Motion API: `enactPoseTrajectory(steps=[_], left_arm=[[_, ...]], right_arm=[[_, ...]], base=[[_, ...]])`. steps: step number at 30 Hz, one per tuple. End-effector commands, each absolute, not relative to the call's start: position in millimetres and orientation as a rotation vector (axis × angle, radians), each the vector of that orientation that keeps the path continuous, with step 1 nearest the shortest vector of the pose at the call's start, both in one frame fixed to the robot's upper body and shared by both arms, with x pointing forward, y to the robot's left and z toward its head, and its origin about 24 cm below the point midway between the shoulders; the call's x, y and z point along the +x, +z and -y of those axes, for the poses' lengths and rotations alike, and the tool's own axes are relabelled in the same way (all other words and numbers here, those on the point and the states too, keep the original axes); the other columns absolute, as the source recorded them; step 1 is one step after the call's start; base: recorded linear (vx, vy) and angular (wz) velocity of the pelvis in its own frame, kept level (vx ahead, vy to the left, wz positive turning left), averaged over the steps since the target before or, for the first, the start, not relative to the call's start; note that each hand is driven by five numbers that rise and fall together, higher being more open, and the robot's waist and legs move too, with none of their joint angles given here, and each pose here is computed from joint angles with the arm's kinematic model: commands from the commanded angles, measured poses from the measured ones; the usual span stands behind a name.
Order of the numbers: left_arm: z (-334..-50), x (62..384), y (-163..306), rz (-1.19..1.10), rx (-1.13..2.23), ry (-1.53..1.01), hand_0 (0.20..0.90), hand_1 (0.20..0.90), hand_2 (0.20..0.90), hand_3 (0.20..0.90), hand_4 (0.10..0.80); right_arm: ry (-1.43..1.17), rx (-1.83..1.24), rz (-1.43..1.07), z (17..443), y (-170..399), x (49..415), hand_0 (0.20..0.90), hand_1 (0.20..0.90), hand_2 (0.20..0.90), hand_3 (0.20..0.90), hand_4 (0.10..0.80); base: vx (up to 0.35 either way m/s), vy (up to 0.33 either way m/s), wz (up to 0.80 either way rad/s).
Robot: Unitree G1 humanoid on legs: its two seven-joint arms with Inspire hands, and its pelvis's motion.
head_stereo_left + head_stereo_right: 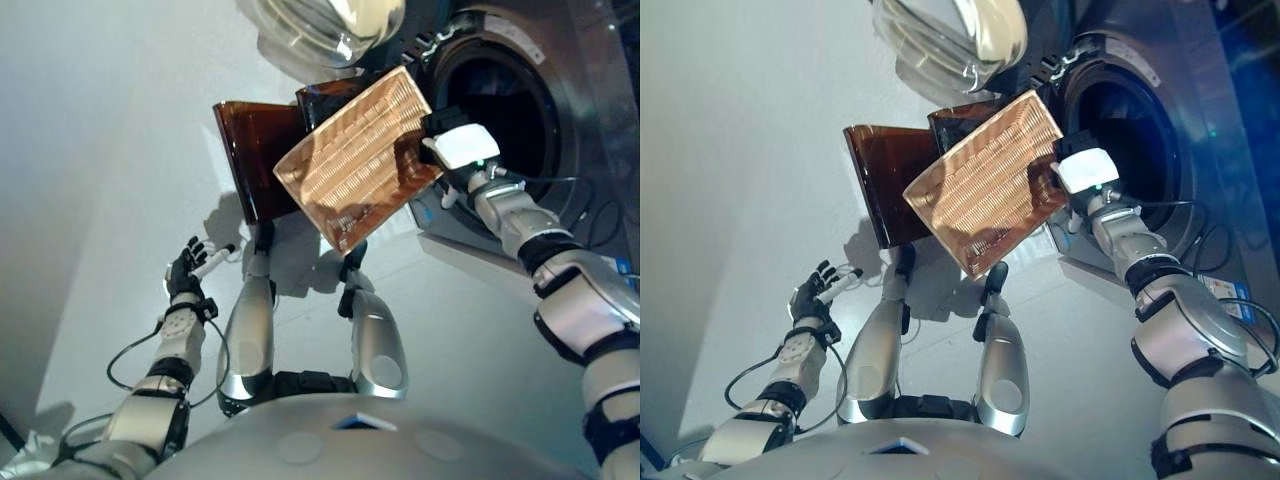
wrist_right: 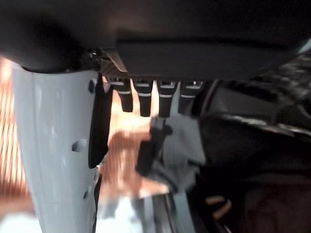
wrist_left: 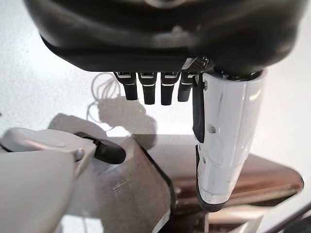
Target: Pick up the clothes and place them into the washing machine
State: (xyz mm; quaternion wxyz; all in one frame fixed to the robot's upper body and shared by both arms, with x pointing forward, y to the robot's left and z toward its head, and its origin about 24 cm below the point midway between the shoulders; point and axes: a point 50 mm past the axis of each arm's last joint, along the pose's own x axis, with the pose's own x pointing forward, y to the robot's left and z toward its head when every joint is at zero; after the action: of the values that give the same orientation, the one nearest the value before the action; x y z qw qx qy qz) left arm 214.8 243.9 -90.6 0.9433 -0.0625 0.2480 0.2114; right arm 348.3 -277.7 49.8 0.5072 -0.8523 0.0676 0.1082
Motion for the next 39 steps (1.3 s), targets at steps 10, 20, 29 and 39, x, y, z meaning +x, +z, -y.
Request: enactPoseTrajectory(steps=[10,20,29,39], left_arm=[[-269.0,230.9,-61.2,-0.321,-0.15,0.553,0.9,0.9,0.9,0.9,0.8],[-273.4,233.2,-51.6,-0.256,-0.185,0.568,0.9,0.9,0.9,0.9,0.8],[-281.3,238.4,-36.7,-0.168,-0.23,0.598,0.9,0.9,0.9,0.9,0.8],[-281.6,241.5,-15.8,-0.042,-0.257,0.614,0.9,0.9,0.9,0.9,0.8]], right_arm=[[-0.018,-2.25,-0.117,302.3,107.5,367.5,0.9,0.9,0.9,0.9,0.8],[-0.174,-2.305,-0.074,319.6,160.3,374.3,0.9,0.9,0.9,0.9,0.8],[-0.413,-2.318,-0.042,336.2,235.1,376.1,0.9,0.9,0.9,0.9,0.8],[-0.464,-2.325,-0.086,351.9,219.8,365.2,0.9,0.9,0.9,0.9,0.8]], base=[[-0.006,-0.018,0.02],[0.001,-0.018,0.0],[-0.029,-0.033,0.0],[-0.021,-0.012,0.01]])
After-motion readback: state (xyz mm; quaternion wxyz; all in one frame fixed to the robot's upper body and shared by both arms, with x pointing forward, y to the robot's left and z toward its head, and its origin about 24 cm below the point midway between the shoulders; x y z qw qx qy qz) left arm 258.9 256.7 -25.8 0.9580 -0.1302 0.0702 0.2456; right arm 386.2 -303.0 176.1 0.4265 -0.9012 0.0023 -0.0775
